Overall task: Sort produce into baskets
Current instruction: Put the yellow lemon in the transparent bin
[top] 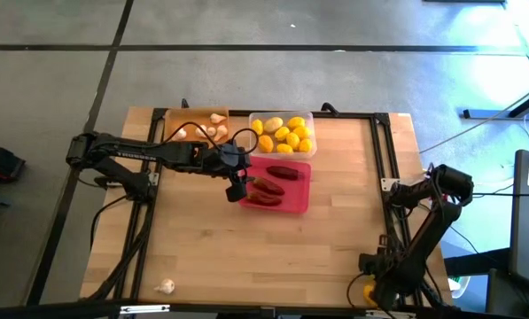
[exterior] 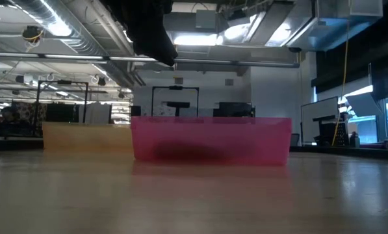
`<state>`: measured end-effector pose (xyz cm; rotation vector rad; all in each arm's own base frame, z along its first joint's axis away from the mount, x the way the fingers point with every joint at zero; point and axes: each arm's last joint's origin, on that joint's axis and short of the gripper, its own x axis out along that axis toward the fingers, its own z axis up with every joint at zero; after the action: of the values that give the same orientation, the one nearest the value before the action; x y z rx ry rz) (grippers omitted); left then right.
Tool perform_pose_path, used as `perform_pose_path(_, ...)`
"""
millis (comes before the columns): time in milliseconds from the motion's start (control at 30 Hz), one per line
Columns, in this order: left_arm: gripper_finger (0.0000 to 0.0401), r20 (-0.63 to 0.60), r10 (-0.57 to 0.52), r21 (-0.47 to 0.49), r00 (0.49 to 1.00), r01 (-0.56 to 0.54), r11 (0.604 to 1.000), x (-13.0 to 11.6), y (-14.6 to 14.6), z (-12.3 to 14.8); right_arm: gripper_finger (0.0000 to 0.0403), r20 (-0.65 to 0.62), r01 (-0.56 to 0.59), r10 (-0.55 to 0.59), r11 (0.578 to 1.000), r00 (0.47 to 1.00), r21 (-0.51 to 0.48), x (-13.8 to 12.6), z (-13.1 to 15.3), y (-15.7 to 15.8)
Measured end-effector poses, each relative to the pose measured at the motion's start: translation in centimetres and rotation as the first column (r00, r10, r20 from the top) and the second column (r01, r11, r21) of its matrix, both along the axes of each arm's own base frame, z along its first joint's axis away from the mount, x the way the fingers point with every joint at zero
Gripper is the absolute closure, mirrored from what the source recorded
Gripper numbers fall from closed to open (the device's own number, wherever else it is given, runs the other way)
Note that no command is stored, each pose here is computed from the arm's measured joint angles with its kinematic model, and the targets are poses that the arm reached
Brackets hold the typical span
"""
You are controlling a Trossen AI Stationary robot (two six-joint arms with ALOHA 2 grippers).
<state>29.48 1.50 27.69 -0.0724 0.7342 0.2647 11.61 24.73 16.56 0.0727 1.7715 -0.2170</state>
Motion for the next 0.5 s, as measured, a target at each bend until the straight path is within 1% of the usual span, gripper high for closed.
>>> perform_pose_path(133,0.0191,0.0,0.0,0.0,1.0,0.0,1.0,0.0,0.0,0.0,0.0233,0.052,0.038,-0.037,0.999,0.998,-0.016,1.4,0.5,-1.1)
perform_pose_path(300,0.0191,0.001,0.006,-0.007,1.0,-0.006,1.0,0.0,0.0,0.0,0.0234,0.146,0.088,-0.08,0.995,0.986,-0.044,3.1,2.1,-3.2)
perform_pose_path(433,0.0191,0.002,0.007,-0.007,1.0,-0.007,1.0,0.0,0.0,0.0,0.0231,0.245,0.099,-0.077,0.992,0.966,-0.079,4.1,3.7,-5.2)
perform_pose_path(500,0.0191,0.005,0.025,0.01,1.0,-0.025,1.0,0.1,0.1,-0.1,0.0229,0.299,0.105,-0.069,0.989,0.952,-0.105,4.6,4.5,-6.2)
